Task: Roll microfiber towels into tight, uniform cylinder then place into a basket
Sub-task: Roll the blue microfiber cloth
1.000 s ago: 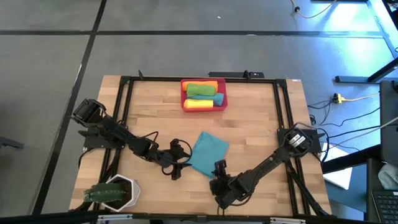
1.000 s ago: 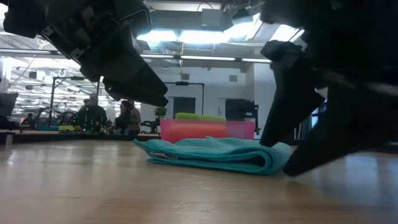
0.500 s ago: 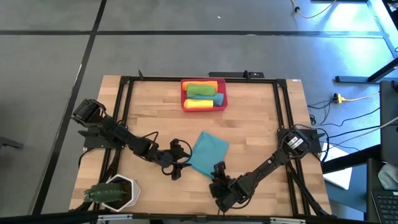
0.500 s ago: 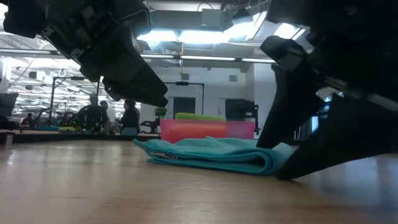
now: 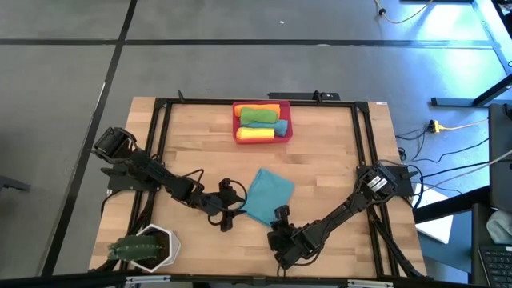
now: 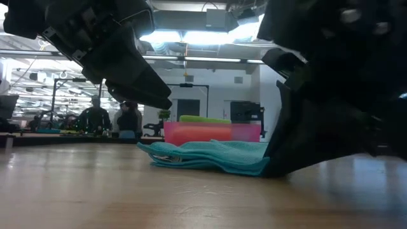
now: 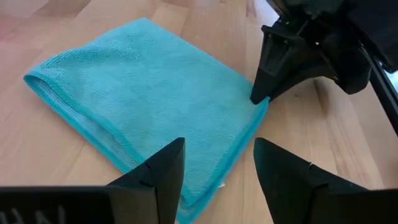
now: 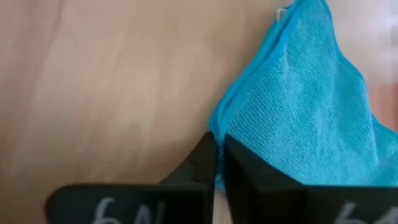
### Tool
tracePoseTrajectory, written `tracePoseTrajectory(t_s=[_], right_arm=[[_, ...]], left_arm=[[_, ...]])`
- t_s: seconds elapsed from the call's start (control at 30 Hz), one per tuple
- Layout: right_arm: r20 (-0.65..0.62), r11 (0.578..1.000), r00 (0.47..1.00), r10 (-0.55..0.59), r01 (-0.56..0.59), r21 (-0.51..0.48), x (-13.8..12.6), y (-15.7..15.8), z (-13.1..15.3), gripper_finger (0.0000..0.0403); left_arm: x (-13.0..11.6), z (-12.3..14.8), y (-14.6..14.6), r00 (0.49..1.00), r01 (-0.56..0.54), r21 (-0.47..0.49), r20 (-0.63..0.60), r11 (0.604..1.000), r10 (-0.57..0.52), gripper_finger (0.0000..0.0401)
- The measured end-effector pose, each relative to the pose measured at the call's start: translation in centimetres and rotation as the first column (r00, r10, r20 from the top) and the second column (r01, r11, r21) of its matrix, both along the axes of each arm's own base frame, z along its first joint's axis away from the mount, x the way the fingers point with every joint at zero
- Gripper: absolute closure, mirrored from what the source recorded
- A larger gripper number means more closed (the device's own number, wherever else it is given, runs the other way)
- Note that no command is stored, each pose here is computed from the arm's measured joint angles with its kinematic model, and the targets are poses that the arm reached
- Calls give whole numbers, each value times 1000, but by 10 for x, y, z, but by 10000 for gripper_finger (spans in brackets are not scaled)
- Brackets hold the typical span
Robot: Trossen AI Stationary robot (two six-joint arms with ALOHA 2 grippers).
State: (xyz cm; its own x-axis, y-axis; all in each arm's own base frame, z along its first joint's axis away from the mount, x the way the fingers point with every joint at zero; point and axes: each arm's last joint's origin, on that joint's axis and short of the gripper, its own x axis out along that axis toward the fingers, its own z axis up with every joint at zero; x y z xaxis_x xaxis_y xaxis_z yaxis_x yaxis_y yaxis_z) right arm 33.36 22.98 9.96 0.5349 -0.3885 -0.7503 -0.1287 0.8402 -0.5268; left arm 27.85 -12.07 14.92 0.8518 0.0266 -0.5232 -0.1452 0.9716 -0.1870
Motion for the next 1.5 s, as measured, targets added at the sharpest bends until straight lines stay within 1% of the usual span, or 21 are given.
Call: tracePoseTrajectory(t_s=[0.07,0.17,0.23,0.3,0.37,0.43,0.53,0.7,0.83,0.93,1.07,1.5], right_arm=[[18,999,999,-30,30,19,1,-1,2,393],[44,994,995,-88,85,69,0,-4,9,393],[70,987,990,-126,119,104,0,-7,18,394],[101,982,983,-151,137,134,-1,-7,32,397],[128,978,976,-175,157,140,-2,-9,40,397],[128,975,973,-194,176,135,-4,-10,42,397],[143,972,968,-208,188,141,-4,-10,43,398],[147,958,958,-247,220,182,-3,-11,43,399],[162,944,944,-286,249,218,-2,-13,46,399],[161,941,942,-294,256,222,-1,-14,46,399],[157,931,938,-308,264,250,1,-15,46,399],[139,926,948,-287,238,292,5,-14,47,401]], left_arm=[[0,0,0,1000,4,6,0,1000,-4,219],[-1,0,-1,999,33,-8,-10,999,-33,219],[-1,-1,-3,998,67,-7,-18,998,-67,219],[-2,-1,-4,997,76,14,-18,997,-76,219],[-2,0,-5,997,73,24,-12,997,-72,219],[-2,0,-5,997,79,33,-4,996,-79,219],[-2,3,-11,993,120,76,-1,990,-121,219],[-1,11,-23,982,181,172,26,968,-188,219],[-4,12,-29,976,204,217,26,955,-214,218],[-5,12,-31,975,209,235,25,949,-221,216],[-5,12,-31,975,209,236,25,949,-221,213],[-5,10,-31,976,208,237,18,949,-219,212]])
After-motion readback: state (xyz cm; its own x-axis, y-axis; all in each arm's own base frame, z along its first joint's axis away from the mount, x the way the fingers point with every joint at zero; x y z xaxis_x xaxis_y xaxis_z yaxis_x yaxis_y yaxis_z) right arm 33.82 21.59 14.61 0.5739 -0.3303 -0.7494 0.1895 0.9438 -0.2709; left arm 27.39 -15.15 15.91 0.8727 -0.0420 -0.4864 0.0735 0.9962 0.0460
